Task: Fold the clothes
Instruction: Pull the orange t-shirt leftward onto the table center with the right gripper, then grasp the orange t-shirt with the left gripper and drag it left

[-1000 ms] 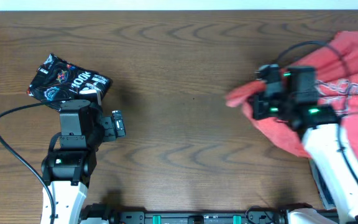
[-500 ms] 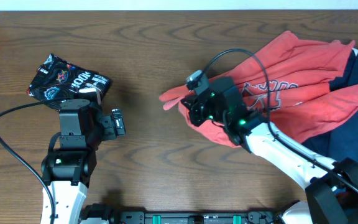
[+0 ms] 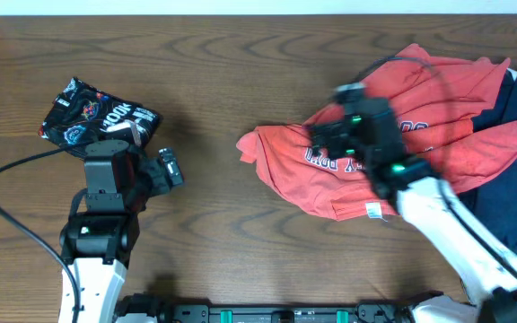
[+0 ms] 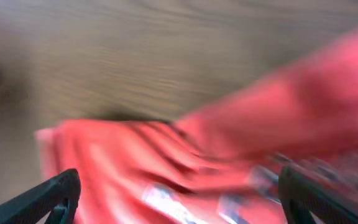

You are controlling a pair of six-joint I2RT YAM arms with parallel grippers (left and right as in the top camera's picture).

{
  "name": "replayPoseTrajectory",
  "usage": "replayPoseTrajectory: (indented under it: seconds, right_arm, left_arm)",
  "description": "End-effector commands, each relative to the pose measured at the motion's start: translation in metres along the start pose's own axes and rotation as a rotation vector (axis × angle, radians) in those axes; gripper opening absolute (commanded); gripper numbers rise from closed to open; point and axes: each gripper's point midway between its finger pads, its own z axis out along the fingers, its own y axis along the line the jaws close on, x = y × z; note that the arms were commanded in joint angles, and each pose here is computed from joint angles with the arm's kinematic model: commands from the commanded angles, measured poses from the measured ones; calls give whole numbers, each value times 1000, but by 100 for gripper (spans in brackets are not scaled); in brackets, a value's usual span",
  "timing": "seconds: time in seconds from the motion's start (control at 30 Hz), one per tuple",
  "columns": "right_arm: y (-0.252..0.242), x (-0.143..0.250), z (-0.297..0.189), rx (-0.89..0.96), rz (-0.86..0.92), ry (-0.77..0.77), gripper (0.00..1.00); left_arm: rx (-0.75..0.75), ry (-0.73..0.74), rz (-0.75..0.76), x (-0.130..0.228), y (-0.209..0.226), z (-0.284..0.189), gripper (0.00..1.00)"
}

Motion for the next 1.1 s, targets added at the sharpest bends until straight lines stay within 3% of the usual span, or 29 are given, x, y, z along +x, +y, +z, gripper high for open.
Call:
replayPoseTrajectory:
  seconds: [0.0, 0.37, 0.73, 0.77, 0.83, 0.93, 0.97, 1.07]
  right_arm:
    - [-55, -5, -22, 171, 152, -17, 99]
    - [-143, 60, -66, 418, 325, 223, 99]
    - [-154, 73, -75, 451, 365, 270, 99]
    - [-154, 73, -75, 452, 365, 271, 99]
    - [-154, 74, -75, 452, 366, 275, 99]
    - [-154, 76, -76, 454, 366, 283, 99]
    - [-154, 76, -76, 454, 366, 284, 99]
    - [-154, 76, -76, 454, 366, 284, 99]
  left_arm:
    - [190, 100, -113, 9, -34, 9, 98]
    - [368, 396, -150, 66, -94, 79, 98]
    - [526, 422, 53, 127, -175, 134, 98]
    - [519, 411, 65, 130, -177, 139, 91]
    - [485, 387, 82, 133, -177, 146, 67]
    - [403, 327, 89, 124, -166, 156, 15]
    - [388, 303, 93, 117, -163, 157, 7]
    - [347, 191, 96, 77, -150, 157, 6]
